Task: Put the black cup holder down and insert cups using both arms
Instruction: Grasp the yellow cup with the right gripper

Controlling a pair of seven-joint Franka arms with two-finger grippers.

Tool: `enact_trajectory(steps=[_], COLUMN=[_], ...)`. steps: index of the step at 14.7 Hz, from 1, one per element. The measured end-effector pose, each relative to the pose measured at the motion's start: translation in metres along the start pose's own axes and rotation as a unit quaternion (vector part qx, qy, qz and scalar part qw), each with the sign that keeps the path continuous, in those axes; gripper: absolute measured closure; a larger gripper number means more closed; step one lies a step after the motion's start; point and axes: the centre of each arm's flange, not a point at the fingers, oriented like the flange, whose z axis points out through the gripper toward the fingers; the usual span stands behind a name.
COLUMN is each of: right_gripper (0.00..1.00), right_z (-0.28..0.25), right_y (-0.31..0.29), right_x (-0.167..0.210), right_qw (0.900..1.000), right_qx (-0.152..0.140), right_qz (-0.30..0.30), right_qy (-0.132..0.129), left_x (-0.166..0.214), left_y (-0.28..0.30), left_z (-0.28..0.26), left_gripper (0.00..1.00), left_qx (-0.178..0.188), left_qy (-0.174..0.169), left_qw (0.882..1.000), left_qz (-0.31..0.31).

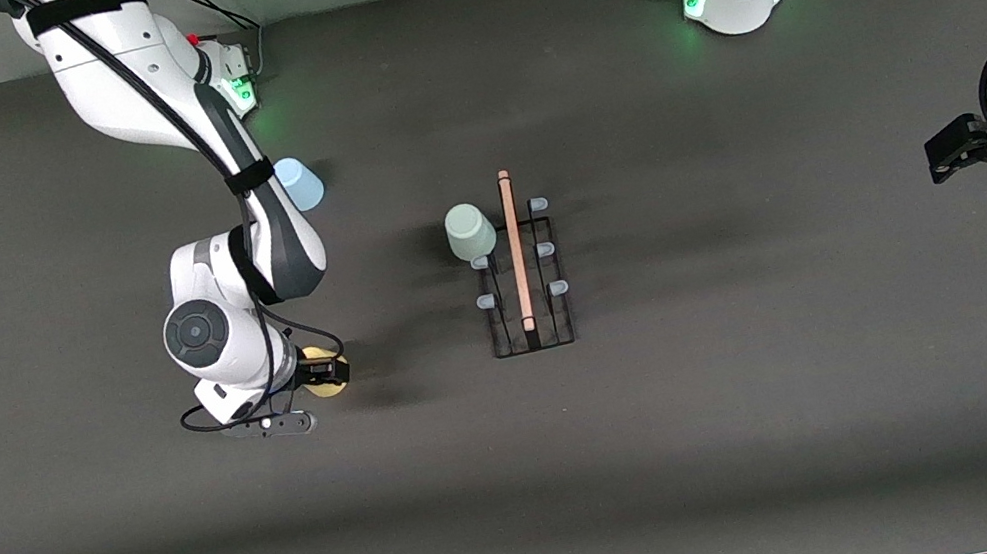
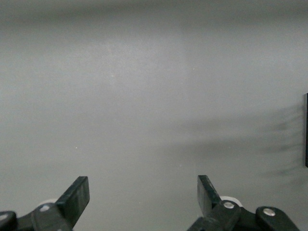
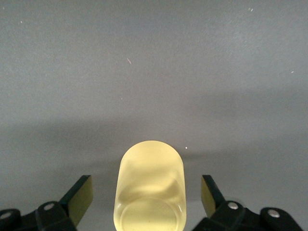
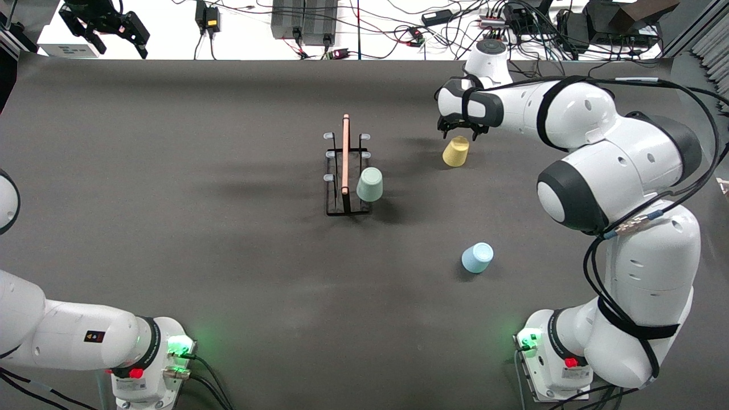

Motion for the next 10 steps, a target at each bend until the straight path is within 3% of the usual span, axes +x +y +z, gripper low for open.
enact_trajectory(steps=[7, 10], right_gripper=[0.0, 0.0], right_z=[0.033, 0.035], right_y=[0.013, 0.01], right_x=[-0.013, -0.015], right_qw=[1.0, 1.0], right_qx=[-0.012, 0.008], right_qz=[0.005, 0.018], right_qy=[-0.007, -0.013], left_x=[0.002, 0.004], left_y=[0.002, 0.002], left_z=[0.003, 0.006], left_gripper=[0.0, 0.0], left_qx=[0.0, 0.0], left_qy=[0.001, -0.001], left_qw=[1.0, 1.0], left_qz=[-0.001, -0.001])
